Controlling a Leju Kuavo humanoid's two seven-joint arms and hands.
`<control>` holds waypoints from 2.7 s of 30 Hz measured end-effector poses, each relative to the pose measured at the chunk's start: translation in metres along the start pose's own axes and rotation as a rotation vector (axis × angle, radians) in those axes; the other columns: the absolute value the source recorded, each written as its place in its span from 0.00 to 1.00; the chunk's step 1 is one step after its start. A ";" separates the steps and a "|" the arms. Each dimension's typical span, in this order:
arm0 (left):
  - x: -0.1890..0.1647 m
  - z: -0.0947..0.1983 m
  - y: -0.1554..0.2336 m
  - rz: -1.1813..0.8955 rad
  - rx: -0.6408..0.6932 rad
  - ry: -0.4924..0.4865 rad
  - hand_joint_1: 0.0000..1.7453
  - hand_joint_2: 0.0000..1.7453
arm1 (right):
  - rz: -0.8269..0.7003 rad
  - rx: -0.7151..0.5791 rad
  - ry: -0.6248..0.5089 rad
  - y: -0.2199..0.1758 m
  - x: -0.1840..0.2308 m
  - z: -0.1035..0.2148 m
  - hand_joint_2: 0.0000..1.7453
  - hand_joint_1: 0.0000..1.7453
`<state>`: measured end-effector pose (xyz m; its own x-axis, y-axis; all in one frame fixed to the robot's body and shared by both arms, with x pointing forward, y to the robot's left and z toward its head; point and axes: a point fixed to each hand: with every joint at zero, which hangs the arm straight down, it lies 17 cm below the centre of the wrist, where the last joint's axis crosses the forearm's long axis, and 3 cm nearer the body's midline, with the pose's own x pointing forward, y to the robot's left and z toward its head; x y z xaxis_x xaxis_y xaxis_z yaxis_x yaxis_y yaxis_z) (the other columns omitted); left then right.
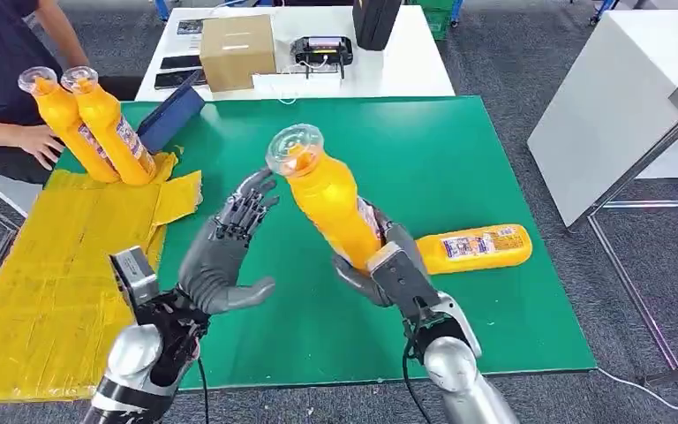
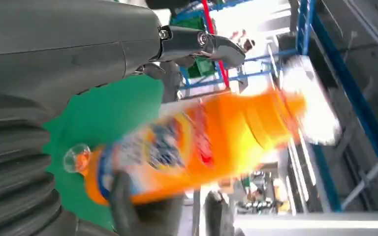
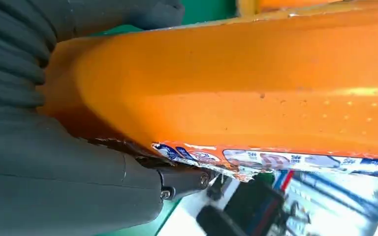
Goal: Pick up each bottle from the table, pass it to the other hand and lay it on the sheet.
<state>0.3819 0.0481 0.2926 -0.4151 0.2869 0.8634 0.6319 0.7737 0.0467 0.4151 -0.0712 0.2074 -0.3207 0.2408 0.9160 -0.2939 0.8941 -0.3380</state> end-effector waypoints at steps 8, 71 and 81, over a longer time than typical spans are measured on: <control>0.007 -0.001 -0.009 0.073 -0.048 -0.014 0.00 1.00 | 0.243 0.148 -0.047 0.055 0.009 0.001 1.00 1.00; -0.029 0.024 0.138 -1.502 0.180 0.226 1.00 1.00 | 0.576 -0.014 0.139 -0.027 -0.047 0.043 1.00 0.00; -0.132 0.097 0.220 -1.777 -0.096 0.626 1.00 1.00 | 0.581 -0.113 0.239 -0.108 -0.082 0.087 1.00 0.00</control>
<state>0.5126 0.2352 0.1398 -0.2868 -0.9406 -0.1815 -0.1676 -0.1373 0.9763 0.3949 -0.2207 0.1506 -0.1853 0.7645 0.6174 -0.0311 0.6234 -0.7813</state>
